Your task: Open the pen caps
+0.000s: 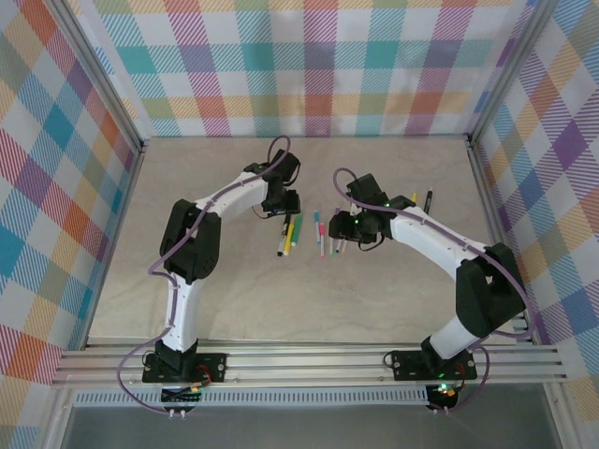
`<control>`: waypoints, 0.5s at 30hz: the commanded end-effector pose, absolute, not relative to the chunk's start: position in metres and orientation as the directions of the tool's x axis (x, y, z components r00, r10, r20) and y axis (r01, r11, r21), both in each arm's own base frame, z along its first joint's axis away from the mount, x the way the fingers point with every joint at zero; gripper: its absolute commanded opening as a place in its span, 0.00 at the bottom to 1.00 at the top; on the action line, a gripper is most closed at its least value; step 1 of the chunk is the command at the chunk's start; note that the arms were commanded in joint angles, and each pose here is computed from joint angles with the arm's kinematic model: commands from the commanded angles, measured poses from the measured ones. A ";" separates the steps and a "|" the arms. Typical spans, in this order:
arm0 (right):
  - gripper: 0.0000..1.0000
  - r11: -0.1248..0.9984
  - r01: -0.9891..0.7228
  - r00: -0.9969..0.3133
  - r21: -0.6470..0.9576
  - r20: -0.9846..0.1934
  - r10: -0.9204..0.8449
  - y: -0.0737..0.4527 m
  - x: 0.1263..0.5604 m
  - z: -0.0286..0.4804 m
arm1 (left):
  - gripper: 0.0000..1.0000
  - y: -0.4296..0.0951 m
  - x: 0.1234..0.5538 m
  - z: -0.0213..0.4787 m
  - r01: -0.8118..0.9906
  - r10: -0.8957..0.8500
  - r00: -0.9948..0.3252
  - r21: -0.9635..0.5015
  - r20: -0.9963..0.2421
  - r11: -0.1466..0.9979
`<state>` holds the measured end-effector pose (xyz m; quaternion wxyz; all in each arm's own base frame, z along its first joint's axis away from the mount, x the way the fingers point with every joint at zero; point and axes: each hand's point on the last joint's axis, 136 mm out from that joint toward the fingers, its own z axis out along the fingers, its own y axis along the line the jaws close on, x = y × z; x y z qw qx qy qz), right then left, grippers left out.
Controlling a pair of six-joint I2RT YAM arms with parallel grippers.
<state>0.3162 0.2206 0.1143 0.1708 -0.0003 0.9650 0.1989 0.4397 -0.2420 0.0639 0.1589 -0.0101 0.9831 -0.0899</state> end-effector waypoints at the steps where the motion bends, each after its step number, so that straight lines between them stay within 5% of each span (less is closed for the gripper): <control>1: 0.55 0.907 -0.079 -0.932 0.414 -0.354 0.081 0.226 0.317 0.122 | 0.46 -0.240 0.443 0.065 0.019 -0.024 -0.950 -0.136 -0.310 0.991; 15: 0.54 0.904 -0.081 -0.937 0.420 -0.341 0.074 0.229 0.317 0.118 | 0.44 -0.233 0.445 0.040 0.006 -0.013 -0.963 -0.068 -0.270 0.998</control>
